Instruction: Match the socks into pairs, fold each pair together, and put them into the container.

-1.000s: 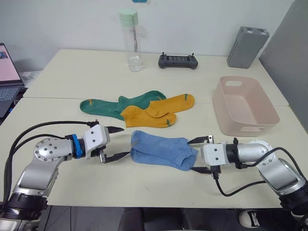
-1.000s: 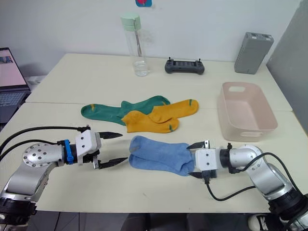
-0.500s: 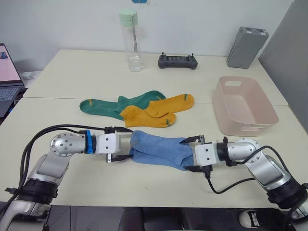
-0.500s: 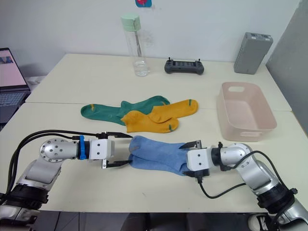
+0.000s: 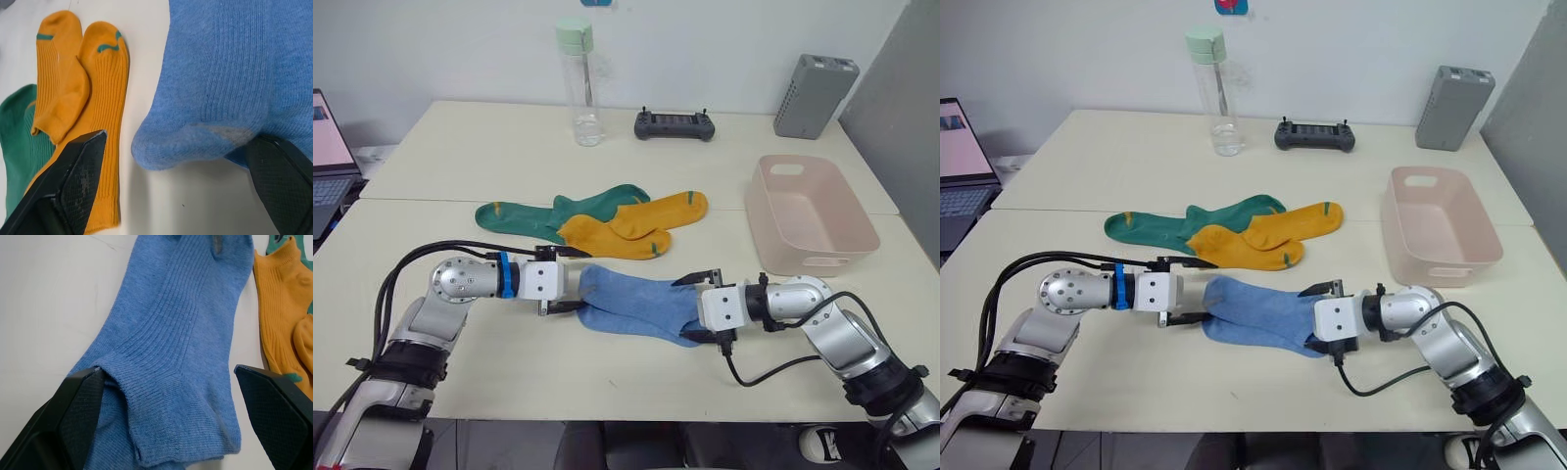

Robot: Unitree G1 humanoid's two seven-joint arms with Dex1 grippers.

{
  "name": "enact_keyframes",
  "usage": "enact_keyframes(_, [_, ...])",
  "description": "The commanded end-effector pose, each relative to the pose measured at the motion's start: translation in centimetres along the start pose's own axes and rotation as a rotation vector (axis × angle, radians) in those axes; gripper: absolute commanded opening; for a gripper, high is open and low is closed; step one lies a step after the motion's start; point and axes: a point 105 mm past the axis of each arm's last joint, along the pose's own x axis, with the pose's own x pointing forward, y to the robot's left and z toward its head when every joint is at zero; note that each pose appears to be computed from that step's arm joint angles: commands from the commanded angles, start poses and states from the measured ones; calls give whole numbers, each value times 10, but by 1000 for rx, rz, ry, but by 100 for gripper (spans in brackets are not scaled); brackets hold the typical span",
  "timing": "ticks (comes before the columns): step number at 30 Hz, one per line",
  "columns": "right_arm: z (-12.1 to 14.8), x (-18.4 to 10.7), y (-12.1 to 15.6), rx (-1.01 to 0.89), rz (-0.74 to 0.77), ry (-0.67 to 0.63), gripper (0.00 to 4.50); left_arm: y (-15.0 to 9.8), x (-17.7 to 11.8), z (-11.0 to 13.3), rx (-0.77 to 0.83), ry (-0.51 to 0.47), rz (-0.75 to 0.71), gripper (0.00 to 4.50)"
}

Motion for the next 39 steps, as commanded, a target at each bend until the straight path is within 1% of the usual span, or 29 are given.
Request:
enact_keyframes(1, [8, -1, -1, -59, 8, -19, 431, 3, 2, 9, 32, -41, -7, 450])
enact_keyframes(3, [9, 0, 0, -69, 18, -22, 395, 1, 3, 11, 36, -51, -25, 450])
enact_keyframes(6, [11, 3, 2, -70, 30, -29, 296, -1, 4, 12, 38, -58, -42, 450])
enact_keyframes(7, [11, 3, 3, -68, 36, -32, 256, -2, 4, 13, 36, -61, -46, 450])
enact_keyframes(10, [13, 3, 2, -62, 33, -43, 159, -3, 4, 15, 38, -71, -54, 394])
enact_keyframes(14, [14, -1, -1, -41, 24, -59, 16, -4, 2, 18, 26, -85, -69, 269])
enact_keyframes(15, [14, -2, -1, -32, 20, -63, 0, -4, 1, 18, 24, -87, -70, 237])
enact_keyframes(19, [13, -8, -6, 14, -7, -74, 0, -2, -2, 17, -3, -89, -66, 108])
enact_keyframes(22, [15, -12, -13, 81, -50, -110, 0, 0, -4, 19, -55, -105, -52, 17])
enact_keyframes(23, [16, -13, -15, 99, -60, -120, 0, 1, -5, 20, -78, -110, -51, 4])
enact_keyframes(28, [21, -20, -27, 214, -132, -178, 0, 7, -8, 25, -152, -138, -22, 4])
enact_keyframes(31, [26, -28, -37, 286, -189, -219, 0, 21, -12, 34, -244, -185, 32, 4])
enact_keyframes(34, [31, -37, -44, 362, -223, -260, 0, 31, -16, 46, -358, -235, 45, 4])
enact_keyframes(37, [44, -49, -50, 483, -229, -347, 0, 32, -23, 62, -509, -286, 4, 4])
enact_keyframes(38, [54, -56, -49, 563, -202, -406, 0, 30, -29, 71, -571, -308, -37, 4])
enact_keyframes(39, [60, -60, -45, 610, -169, -431, 0, 26, -33, 78, -618, -319, -70, 4])
